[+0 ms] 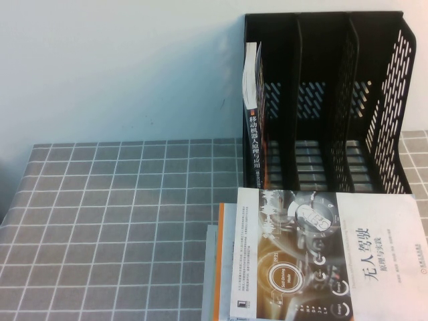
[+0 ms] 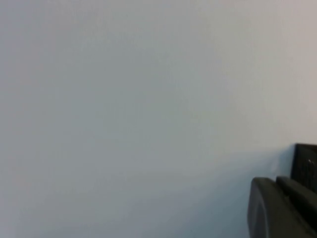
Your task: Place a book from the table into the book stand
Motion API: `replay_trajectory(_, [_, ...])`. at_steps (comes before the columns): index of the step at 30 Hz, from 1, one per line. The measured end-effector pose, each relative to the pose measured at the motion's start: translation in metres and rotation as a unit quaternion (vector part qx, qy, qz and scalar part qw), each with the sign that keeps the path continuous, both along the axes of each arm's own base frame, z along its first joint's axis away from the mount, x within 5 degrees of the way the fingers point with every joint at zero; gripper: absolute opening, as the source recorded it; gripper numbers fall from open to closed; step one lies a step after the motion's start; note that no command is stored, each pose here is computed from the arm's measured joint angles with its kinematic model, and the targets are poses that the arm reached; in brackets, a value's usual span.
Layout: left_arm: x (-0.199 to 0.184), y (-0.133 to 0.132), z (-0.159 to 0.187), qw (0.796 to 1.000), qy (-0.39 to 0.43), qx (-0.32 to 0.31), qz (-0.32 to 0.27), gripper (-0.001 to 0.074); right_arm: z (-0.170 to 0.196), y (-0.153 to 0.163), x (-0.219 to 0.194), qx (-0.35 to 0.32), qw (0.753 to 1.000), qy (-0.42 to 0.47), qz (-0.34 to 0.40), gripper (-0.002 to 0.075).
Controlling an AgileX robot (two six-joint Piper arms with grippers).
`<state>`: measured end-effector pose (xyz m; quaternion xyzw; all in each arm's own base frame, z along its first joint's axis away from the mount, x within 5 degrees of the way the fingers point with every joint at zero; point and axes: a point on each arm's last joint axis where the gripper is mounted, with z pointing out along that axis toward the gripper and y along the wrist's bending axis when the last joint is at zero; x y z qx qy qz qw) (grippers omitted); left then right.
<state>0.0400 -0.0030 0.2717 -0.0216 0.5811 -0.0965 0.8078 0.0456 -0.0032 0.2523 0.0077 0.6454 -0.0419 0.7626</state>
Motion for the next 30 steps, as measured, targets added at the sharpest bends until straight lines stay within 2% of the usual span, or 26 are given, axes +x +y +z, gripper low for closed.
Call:
replay_trajectory(5, [-0.003, -0.003, 0.037, 0.992, 0.122, 0.008, -0.019, -0.0004, 0.03, -0.001, -0.006, 0.014, 0.995, 0.102, -0.007, -0.0003])
replay_trajectory(9, [0.012, -0.005, 0.043, 0.981, 0.19, 0.018, -0.021, -0.0004, 0.042, 0.0, 0.007, 0.046, 0.98, 0.196, 0.004, -0.0003])
replay_trajectory(11, [0.021, -0.007, 0.04, 0.976, 0.216, -0.007, -0.031, -0.0004, 0.046, 0.003, 0.02, 0.068, 0.967, 0.245, 0.019, -0.0003])
replay_trajectory(13, [0.03, -0.01, 0.038, 0.968, 0.24, -0.06, -0.05, -0.0004, 0.046, 0.006, 0.035, 0.07, 0.952, 0.297, 0.04, -0.0003])
replay_trajectory(15, [0.038, -0.015, 0.037, 0.955, 0.265, -0.112, -0.073, -0.0004, 0.043, 0.011, 0.051, 0.063, 0.93, 0.355, 0.073, -0.0003])
replay_trajectory(17, [0.047, -0.021, 0.035, 0.938, 0.301, -0.143, -0.097, -0.0004, 0.034, 0.018, 0.07, 0.055, 0.898, 0.419, 0.122, -0.0003])
replay_trajectory(21, [0.065, -0.033, 0.023, 0.904, 0.377, -0.144, -0.142, -0.0004, 0.013, 0.029, 0.104, 0.056, 0.845, 0.489, 0.207, -0.0003])
replay_trajectory(26, [0.078, -0.05, 0.011, 0.855, 0.444, -0.152, -0.222, -0.0004, -0.009, 0.029, 0.14, 0.051, 0.817, 0.527, 0.226, -0.0003])
replay_trajectory(28, [0.08, -0.055, 0.013, 0.845, 0.441, -0.166, -0.252, -0.0004, -0.016, 0.028, 0.15, 0.05, 0.808, 0.542, 0.228, -0.0003])
replay_trajectory(30, [0.081, -0.058, 0.016, 0.846, 0.428, -0.165, -0.273, -0.0004, -0.022, 0.029, 0.158, 0.058, 0.798, 0.553, 0.231, -0.0003])
